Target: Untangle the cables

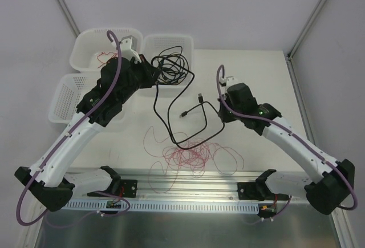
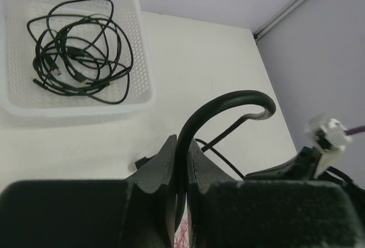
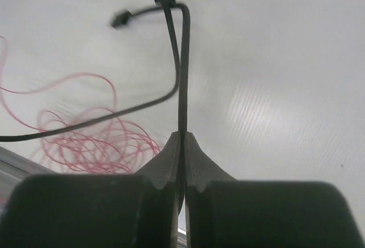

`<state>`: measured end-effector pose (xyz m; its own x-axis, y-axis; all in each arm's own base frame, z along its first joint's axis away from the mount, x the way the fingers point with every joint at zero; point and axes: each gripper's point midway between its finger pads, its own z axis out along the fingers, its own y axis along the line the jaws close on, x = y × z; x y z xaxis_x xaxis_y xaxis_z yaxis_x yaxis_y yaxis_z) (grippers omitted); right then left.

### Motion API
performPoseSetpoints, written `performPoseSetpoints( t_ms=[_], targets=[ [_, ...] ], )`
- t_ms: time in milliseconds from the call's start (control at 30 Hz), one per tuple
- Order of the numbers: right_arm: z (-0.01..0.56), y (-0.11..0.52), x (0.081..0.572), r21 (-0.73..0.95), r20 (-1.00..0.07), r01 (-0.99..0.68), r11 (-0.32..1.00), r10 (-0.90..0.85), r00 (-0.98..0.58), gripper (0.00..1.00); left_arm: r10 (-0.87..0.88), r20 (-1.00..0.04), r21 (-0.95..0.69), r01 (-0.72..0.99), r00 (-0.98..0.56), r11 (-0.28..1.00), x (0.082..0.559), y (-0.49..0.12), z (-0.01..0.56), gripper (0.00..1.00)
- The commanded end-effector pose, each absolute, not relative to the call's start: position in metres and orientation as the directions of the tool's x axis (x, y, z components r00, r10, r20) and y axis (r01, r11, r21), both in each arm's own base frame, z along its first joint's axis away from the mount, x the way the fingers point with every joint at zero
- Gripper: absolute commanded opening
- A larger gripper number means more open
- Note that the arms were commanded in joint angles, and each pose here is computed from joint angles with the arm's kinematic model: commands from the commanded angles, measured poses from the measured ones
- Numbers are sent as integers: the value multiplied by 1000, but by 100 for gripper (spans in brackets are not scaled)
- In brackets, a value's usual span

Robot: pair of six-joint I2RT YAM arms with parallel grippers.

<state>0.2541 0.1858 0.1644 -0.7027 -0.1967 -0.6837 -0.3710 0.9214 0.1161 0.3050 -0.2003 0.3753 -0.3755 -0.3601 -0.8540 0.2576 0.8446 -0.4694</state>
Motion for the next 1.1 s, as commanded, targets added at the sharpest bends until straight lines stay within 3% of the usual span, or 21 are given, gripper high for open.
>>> performPoseSetpoints(
  t_ms=[0, 267, 500, 600, 633, 667, 833, 1067],
  targets=[
    [229, 186, 256, 121, -772, -402, 907, -168, -613, 1, -445, -857, -510, 312, -258, 801, 311, -200, 443, 0],
    [334, 211, 288, 166, -889, -451, 877, -65, -453, 1, -456, -885, -450, 409, -90, 793, 327, -208, 538, 0],
    [344, 240, 338, 244, -876, -476, 845, -19, -482, 1, -387, -922, -350, 377, 24, 858, 361, -211, 567, 0],
    [319, 239, 341, 273, -845, -485, 831, -34, -534, 17, -369, -929, -338, 404, -1, 850, 365, -222, 559, 0],
    [298, 236, 337, 280, -819, -480, 831, -54, -571, 35, -366, -930, -340, 408, -13, 847, 366, -224, 554, 0],
    [286, 231, 335, 281, -803, -466, 839, -60, -593, 39, -356, -934, -339, 403, -34, 850, 368, -226, 543, 0],
    [181, 198, 301, 262, -612, -337, 904, -114, -783, 48, -344, -934, -354, 399, -98, 846, 359, -226, 514, 0],
    [103, 202, 264, 228, -439, -257, 939, -136, -888, 53, -317, -931, -363, 364, -183, 858, 348, -219, 465, 0]
  ],
)
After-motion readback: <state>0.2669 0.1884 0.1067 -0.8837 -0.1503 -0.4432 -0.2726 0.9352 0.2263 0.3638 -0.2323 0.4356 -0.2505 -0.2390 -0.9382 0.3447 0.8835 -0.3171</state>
